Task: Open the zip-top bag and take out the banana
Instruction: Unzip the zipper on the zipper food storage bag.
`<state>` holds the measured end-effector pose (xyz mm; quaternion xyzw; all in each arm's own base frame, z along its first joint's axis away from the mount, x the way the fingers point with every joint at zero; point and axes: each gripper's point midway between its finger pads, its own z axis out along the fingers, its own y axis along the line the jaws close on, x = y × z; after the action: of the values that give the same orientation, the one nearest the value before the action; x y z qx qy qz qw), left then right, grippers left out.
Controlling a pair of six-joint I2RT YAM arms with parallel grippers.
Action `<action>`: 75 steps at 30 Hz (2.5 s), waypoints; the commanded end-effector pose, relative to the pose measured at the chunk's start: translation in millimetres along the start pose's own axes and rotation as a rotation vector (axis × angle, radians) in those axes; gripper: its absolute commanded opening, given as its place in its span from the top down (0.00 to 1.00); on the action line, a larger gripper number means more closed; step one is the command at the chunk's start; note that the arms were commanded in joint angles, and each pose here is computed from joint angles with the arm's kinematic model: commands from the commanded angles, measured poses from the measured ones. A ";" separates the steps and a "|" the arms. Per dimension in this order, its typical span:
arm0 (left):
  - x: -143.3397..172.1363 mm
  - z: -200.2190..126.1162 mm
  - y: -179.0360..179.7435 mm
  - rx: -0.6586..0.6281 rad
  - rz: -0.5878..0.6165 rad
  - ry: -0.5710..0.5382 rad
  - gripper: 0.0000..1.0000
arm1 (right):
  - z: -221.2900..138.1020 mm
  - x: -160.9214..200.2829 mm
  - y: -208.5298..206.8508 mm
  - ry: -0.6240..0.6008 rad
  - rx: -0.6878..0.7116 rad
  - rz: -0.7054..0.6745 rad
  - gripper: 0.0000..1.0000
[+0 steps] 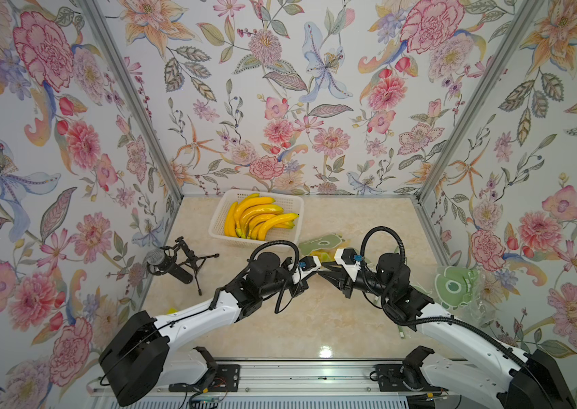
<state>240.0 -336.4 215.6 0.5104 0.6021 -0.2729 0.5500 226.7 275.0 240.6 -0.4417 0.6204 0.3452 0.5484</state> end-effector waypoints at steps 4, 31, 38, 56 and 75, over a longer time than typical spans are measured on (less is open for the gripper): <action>-14.4 1.7 3.3 0.006 0.020 -0.037 0.97 | 3.5 -5.5 8.3 -0.011 -0.047 -0.047 0.74; -6.0 -12.4 8.1 -0.003 0.001 -0.024 0.98 | -4.8 13.0 -13.4 0.070 0.108 -0.068 1.00; -2.4 -24.2 18.3 -0.043 -0.007 -0.031 0.98 | -10.5 19.9 -16.4 0.090 0.144 -0.058 1.00; 11.5 -56.3 70.7 -0.282 -0.102 -0.071 1.00 | -27.3 44.3 -20.2 0.118 0.236 0.053 1.00; 35.1 -104.6 141.2 -0.571 -0.265 -0.150 1.00 | -46.3 77.9 -22.2 0.196 0.329 0.199 1.00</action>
<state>314.9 -212.6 220.2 0.2982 0.6800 -0.2294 0.6293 229.7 224.7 192.1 -0.3367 0.7284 0.2643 0.5350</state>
